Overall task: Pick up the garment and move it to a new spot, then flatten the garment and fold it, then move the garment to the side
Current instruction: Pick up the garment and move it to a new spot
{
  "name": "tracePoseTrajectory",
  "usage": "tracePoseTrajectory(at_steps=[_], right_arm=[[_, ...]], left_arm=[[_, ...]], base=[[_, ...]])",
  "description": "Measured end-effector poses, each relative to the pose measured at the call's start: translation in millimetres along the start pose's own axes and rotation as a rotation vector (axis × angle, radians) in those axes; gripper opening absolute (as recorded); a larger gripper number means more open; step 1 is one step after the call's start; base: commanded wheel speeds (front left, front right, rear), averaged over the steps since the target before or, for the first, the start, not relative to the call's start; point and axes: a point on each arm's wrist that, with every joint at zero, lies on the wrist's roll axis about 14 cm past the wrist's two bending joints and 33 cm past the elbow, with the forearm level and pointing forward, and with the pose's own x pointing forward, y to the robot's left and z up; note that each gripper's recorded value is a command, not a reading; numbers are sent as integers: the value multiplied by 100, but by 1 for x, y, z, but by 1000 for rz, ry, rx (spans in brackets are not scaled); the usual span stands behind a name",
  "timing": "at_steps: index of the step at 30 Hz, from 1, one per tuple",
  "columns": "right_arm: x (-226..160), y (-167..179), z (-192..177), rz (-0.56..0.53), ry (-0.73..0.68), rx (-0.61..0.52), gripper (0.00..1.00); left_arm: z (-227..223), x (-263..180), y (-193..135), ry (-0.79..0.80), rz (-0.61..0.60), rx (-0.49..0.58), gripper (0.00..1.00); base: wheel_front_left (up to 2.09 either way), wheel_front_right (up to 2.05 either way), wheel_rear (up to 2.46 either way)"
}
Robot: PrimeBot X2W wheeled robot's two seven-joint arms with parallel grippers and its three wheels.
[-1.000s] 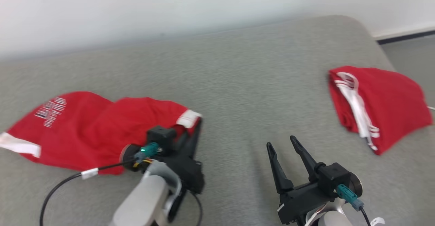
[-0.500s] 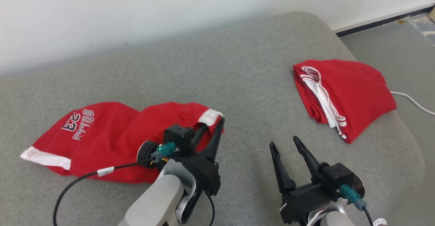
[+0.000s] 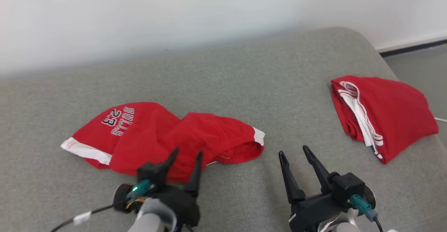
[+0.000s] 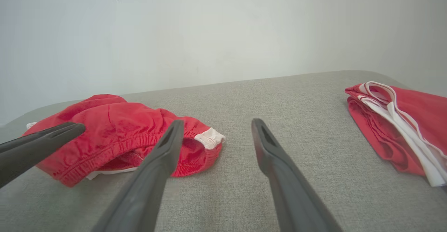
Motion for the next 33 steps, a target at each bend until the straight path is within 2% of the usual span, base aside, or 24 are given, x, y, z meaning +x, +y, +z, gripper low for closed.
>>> tracePoseTrajectory(at_steps=[8,13,24,33], right_arm=[[2,21,6,61,-22,8,100],[2,30,7,89,-28,11,100],[-2,44,4,128,-18,12,100],[1,52,-1,153,-4,11,100]], left_arm=[[23,-67,74,-118,269,58,100],[31,-107,100,-165,388,97,100],[30,-176,121,-202,566,141,100],[24,-194,130,-188,612,152,100]], base=[[0,0,0],[0,0,0],[0,0,0],[0,0,0]])
